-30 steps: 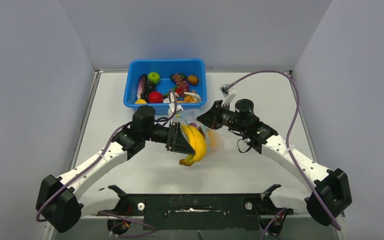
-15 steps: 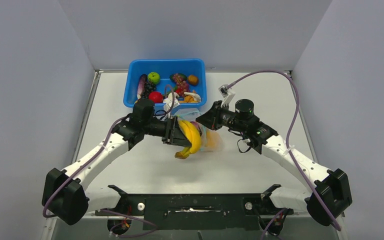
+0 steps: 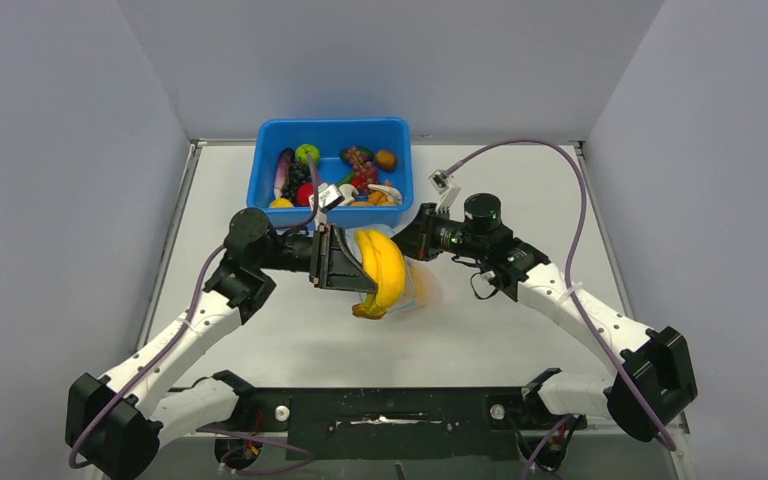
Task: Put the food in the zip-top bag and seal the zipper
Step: Place the fake fruit in the zipper food storage bag.
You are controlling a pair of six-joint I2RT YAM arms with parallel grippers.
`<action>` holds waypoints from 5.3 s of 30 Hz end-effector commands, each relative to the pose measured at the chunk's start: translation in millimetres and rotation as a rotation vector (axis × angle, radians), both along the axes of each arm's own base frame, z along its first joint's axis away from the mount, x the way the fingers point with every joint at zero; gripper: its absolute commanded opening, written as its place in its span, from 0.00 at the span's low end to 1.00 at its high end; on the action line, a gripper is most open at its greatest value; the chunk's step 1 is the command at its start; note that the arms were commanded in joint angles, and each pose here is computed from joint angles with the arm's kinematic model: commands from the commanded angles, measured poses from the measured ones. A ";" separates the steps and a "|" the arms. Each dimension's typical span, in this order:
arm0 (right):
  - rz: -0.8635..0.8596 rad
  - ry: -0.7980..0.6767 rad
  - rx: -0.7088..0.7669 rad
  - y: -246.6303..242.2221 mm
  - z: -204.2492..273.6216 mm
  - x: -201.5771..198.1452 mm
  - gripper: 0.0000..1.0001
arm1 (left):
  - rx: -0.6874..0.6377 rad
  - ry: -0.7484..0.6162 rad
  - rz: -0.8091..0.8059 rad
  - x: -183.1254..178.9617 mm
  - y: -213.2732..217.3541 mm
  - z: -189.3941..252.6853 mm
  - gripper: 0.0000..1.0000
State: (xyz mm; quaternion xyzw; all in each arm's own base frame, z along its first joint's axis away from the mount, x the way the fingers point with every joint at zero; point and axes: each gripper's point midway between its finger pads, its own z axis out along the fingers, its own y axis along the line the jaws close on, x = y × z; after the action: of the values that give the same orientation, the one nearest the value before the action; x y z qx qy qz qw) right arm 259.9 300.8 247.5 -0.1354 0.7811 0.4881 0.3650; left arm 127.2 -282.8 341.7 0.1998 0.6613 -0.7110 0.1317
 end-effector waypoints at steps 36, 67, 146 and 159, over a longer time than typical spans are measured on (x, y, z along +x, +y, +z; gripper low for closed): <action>-0.202 0.104 0.136 -3.9 24.5 37.4 0.00 | -0.252 0.336 0.294 2.0 -23.2 70.8 0.02; -0.192 0.080 0.171 -5.3 47.4 22.3 0.00 | -0.120 0.368 0.256 52.8 -18.4 -30.7 0.02; -0.231 0.082 0.138 -6.0 45.7 38.8 0.00 | 0.253 -0.283 0.486 27.9 -31.0 -181.2 0.30; -0.134 0.041 0.069 7.5 39.1 14.1 0.00 | 0.402 -0.015 0.708 71.9 -27.2 -118.4 0.08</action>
State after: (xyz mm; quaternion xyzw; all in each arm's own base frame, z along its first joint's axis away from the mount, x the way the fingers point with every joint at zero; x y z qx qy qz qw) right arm 283.8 299.6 251.3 -0.0194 0.8078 0.4710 0.3540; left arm 187.7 -314.8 228.9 0.0466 0.7810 -0.5101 0.3573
